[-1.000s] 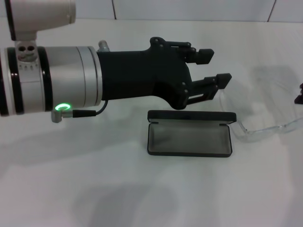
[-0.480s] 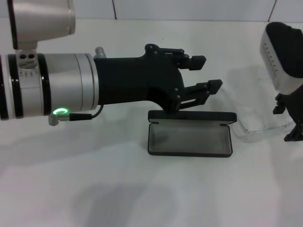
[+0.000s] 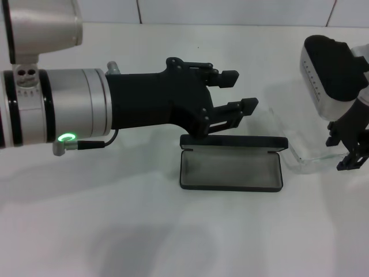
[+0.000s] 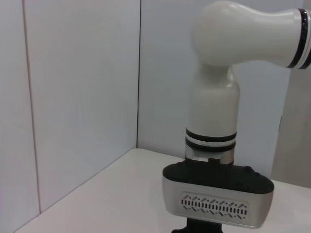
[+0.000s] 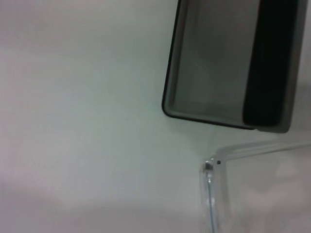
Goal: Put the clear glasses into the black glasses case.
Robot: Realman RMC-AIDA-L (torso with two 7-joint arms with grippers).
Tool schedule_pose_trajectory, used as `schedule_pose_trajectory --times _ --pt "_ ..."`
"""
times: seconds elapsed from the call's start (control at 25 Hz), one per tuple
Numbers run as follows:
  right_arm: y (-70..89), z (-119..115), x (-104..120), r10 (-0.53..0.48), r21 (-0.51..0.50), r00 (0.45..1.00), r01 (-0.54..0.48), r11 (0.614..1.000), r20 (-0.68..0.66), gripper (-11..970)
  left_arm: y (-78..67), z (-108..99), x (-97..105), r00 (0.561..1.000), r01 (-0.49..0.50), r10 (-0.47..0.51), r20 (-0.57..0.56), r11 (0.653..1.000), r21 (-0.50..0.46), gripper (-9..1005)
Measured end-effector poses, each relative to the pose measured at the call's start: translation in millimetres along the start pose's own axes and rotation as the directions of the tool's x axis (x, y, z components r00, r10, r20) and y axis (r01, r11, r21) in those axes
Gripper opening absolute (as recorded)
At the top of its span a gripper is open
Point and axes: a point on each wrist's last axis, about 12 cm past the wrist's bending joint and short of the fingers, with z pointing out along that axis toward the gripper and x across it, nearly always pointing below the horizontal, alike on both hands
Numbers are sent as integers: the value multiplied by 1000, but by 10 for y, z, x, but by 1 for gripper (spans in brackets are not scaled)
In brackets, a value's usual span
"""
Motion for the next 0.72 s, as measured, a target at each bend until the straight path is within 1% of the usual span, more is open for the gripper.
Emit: schedule_pose_trajectory --times 0.44,0.64,0.72 --pt "40 51 39 19 -6 1000 -19 1000 -6 420 16 7 49 1000 10 -10 -8 1000 0 476" --pt "68 26 102 46 23 999 -46 999 8 195 20 8 70 1000 19 -19 -9 1000 1 474" --pt "92 1 149 59 44 998 -59 997 14 170 20 9 71 1000 20 -20 -9 1000 1 474"
